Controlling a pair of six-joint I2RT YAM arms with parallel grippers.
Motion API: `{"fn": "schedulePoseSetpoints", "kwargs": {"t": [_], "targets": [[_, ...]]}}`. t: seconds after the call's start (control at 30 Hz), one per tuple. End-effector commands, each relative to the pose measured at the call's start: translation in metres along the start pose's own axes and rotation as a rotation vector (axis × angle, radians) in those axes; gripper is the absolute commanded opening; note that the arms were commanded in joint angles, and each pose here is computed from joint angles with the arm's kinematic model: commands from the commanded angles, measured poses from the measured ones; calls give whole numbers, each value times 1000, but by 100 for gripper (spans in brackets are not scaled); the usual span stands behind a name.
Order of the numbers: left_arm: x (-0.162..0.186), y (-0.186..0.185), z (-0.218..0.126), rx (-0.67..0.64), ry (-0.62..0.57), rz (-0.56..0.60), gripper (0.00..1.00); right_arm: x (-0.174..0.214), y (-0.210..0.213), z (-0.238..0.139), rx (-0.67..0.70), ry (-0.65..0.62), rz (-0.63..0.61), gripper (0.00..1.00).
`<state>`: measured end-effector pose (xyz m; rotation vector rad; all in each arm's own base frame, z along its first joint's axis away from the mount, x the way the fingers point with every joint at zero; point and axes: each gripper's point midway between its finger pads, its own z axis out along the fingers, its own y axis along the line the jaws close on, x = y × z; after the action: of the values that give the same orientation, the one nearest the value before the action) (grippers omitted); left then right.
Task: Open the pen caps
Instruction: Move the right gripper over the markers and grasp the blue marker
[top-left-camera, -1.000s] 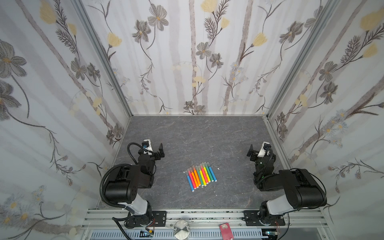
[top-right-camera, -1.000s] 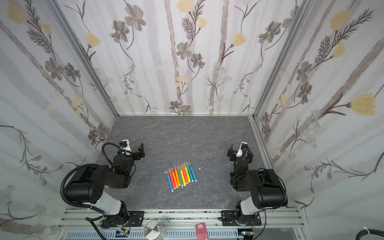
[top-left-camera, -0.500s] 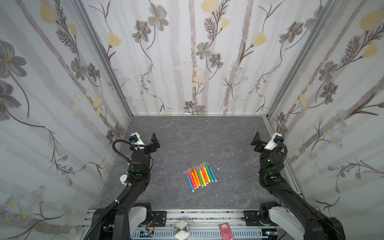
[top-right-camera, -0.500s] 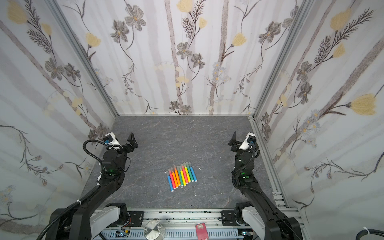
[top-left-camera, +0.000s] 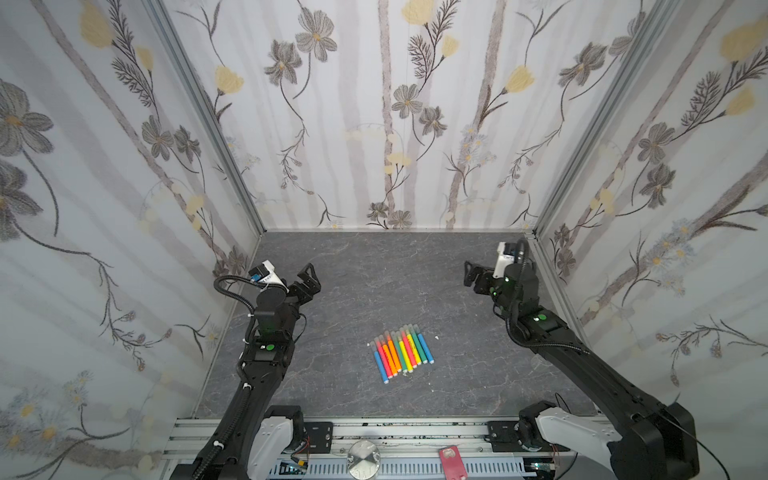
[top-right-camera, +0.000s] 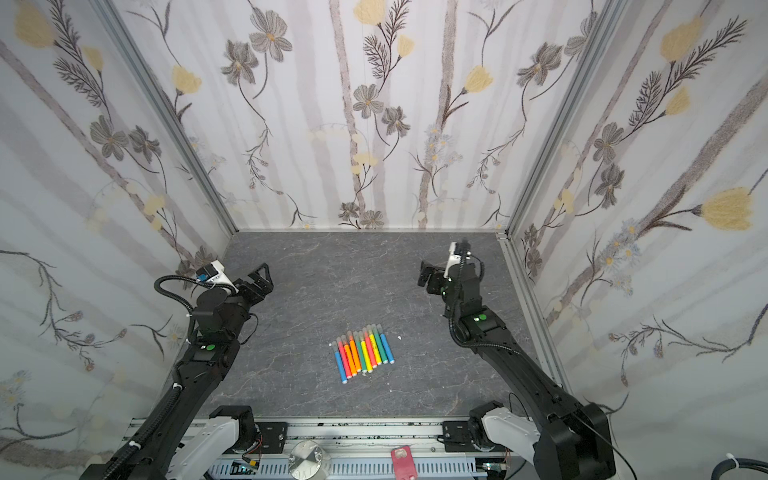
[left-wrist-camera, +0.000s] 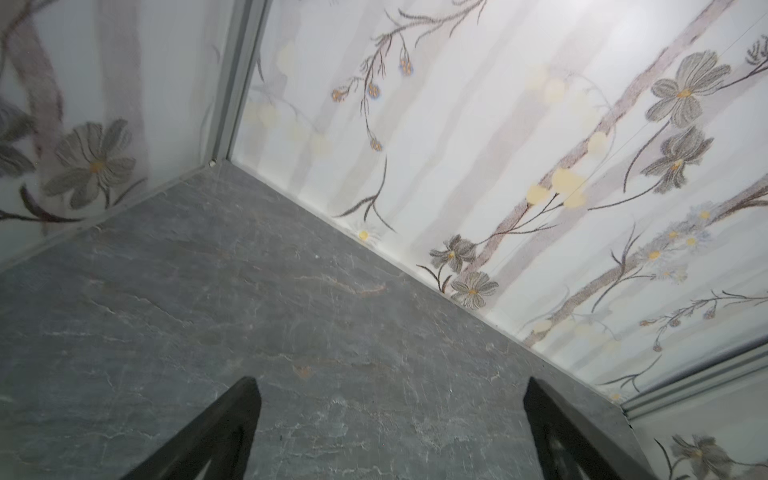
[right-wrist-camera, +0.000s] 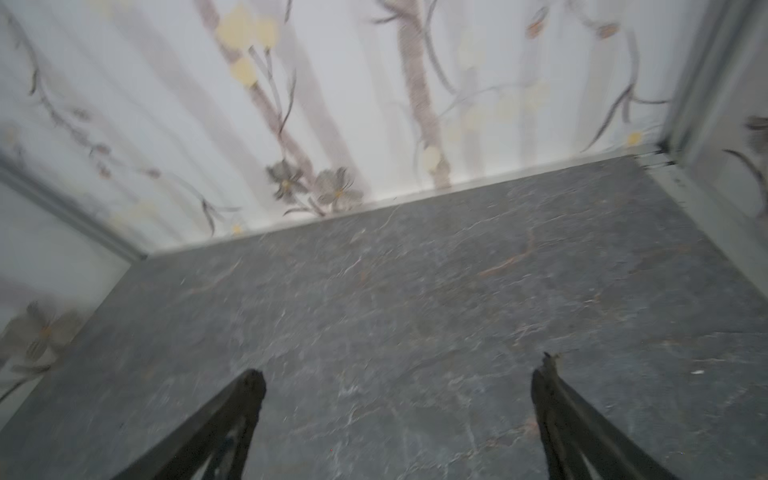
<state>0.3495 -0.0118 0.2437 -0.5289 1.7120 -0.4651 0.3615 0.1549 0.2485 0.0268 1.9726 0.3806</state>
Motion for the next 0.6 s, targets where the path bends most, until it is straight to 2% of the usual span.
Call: {"fn": "schedulePoseSetpoints", "kwargs": {"t": [0.0,0.23,0.33,0.43,0.57], "targets": [[27,2,5,-6,138,-58,100,55,25,-1,24,223,-95,87],[45,22,7,-99,220,4,100,123,124,-13,-90,418,-185,59],[49,27,7,-119,235,14,100,148,150,-14,-99,487,-234,59],[53,27,7,-113,249,11,100,166,149,-6,-46,523,-270,58],[55,26,9,-109,264,8,100,172,129,6,16,538,-273,51]]}}
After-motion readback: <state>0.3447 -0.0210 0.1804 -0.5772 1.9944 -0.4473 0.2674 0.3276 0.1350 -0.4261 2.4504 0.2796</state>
